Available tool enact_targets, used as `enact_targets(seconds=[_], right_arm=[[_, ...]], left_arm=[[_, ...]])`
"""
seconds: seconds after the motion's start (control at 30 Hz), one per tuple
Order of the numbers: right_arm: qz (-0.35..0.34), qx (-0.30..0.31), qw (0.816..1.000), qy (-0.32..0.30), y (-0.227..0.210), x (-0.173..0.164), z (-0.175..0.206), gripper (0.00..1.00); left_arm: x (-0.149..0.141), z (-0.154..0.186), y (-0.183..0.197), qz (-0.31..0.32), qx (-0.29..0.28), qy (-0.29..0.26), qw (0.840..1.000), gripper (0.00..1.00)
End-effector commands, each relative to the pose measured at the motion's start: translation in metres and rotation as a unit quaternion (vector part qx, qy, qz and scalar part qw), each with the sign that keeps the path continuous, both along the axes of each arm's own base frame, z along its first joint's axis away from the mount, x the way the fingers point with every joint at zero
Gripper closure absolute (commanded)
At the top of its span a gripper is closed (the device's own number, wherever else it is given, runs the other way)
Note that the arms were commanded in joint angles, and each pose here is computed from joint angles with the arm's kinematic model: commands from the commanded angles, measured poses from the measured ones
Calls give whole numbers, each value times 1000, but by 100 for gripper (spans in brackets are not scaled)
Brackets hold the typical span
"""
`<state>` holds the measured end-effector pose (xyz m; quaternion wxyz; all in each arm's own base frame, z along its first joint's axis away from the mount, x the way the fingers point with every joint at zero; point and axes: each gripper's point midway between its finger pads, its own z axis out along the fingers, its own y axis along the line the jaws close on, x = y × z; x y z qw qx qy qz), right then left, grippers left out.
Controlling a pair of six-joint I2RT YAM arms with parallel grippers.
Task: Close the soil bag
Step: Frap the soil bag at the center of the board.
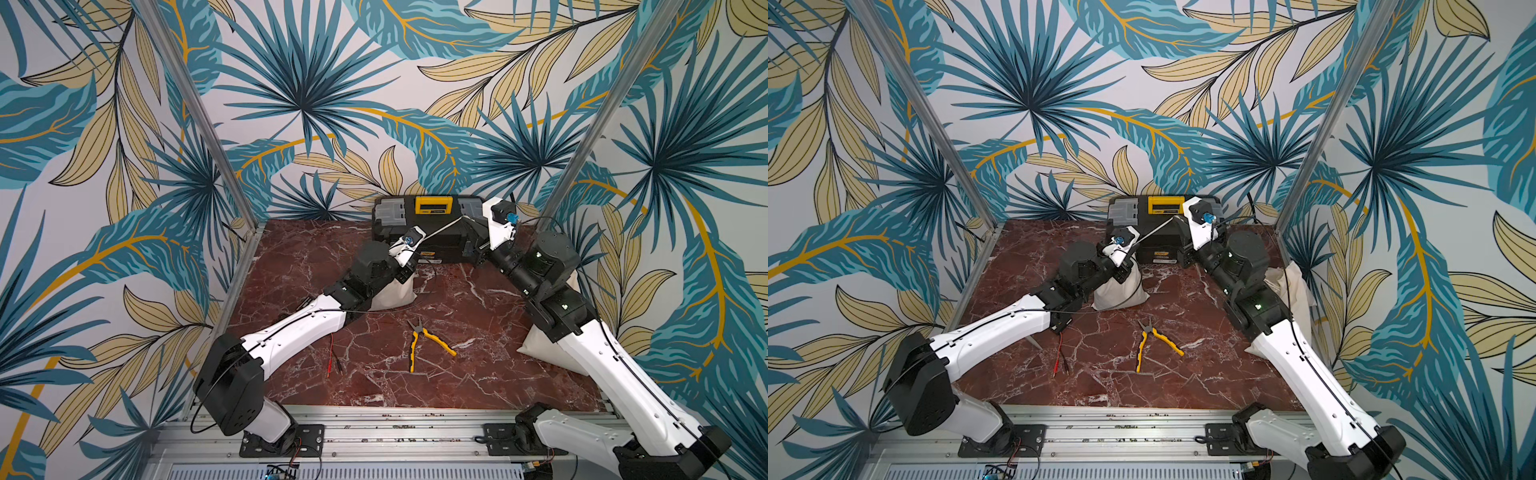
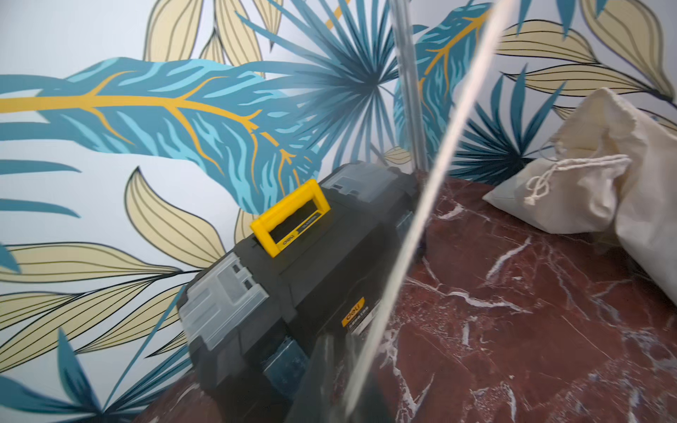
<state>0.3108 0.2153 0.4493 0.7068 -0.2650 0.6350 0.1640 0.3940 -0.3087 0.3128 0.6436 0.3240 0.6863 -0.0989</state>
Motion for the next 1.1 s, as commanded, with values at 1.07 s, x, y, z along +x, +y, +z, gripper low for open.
enact_targets(seconds=[1.07], right_arm=[[-186, 126, 971, -83, -111, -33, 55, 100]], left_arm=[[58, -95, 209, 347, 94, 174, 917, 89]])
